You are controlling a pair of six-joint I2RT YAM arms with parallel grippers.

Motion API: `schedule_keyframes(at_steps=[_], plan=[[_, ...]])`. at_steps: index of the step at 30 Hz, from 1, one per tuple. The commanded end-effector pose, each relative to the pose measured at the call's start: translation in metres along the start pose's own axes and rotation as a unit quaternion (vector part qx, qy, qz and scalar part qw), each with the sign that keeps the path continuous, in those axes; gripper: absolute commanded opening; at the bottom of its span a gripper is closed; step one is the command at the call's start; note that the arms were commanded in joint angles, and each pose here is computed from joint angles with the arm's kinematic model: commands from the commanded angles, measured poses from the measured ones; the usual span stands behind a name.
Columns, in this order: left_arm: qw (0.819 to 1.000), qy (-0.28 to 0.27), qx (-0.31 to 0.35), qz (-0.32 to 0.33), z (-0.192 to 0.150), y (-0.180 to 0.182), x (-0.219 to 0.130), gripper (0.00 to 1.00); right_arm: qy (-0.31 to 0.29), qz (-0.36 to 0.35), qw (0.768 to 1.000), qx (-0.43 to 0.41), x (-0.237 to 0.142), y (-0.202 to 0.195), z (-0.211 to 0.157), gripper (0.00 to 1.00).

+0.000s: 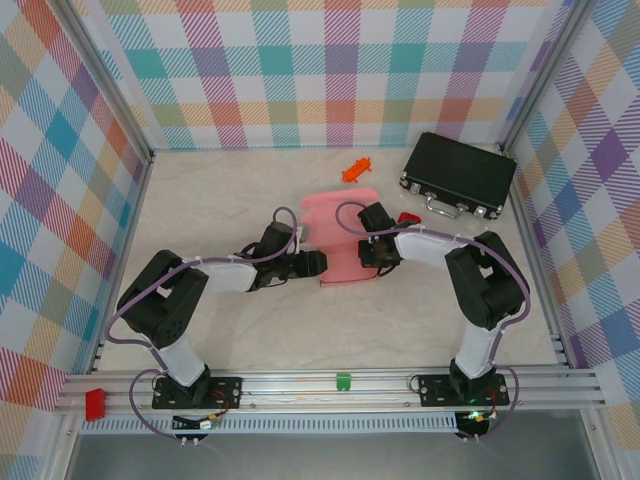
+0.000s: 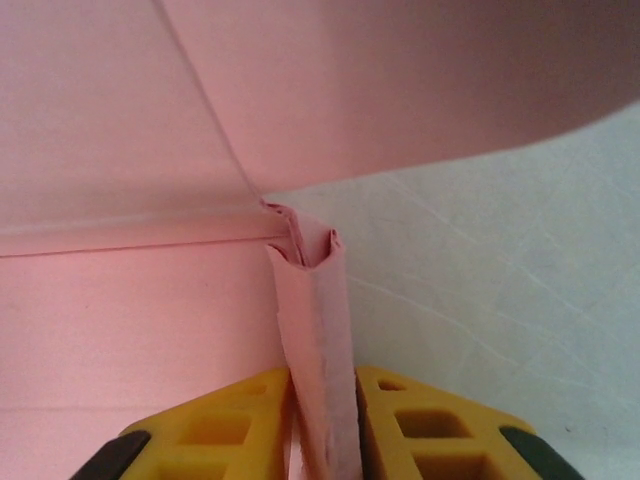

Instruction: Fold the paper box

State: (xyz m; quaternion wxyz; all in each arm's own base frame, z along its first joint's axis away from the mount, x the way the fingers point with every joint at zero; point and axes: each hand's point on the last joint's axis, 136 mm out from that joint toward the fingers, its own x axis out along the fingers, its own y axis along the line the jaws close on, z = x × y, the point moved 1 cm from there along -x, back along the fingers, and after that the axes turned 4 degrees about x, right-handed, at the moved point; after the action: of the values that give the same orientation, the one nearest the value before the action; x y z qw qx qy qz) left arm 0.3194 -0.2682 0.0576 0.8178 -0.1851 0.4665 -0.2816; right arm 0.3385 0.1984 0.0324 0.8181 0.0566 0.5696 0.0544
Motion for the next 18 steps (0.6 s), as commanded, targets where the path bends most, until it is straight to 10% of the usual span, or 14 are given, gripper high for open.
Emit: schedule_keyframes(at_steps=[1, 18], plan=[[1.000, -0.004, 0.003, -0.012, 0.0027, -0.0057, 0.0021, 0.59, -0.015, 0.024, 1.000, 0.013, -0.0190, 0.0111, 0.0088, 0.25], [1.000, 0.001, 0.003, -0.009, -0.0007, -0.0036, 0.0021, 0.58, -0.005, 0.059, 0.998, 0.025, -0.0238, 0.0196, 0.0032, 0.41]])
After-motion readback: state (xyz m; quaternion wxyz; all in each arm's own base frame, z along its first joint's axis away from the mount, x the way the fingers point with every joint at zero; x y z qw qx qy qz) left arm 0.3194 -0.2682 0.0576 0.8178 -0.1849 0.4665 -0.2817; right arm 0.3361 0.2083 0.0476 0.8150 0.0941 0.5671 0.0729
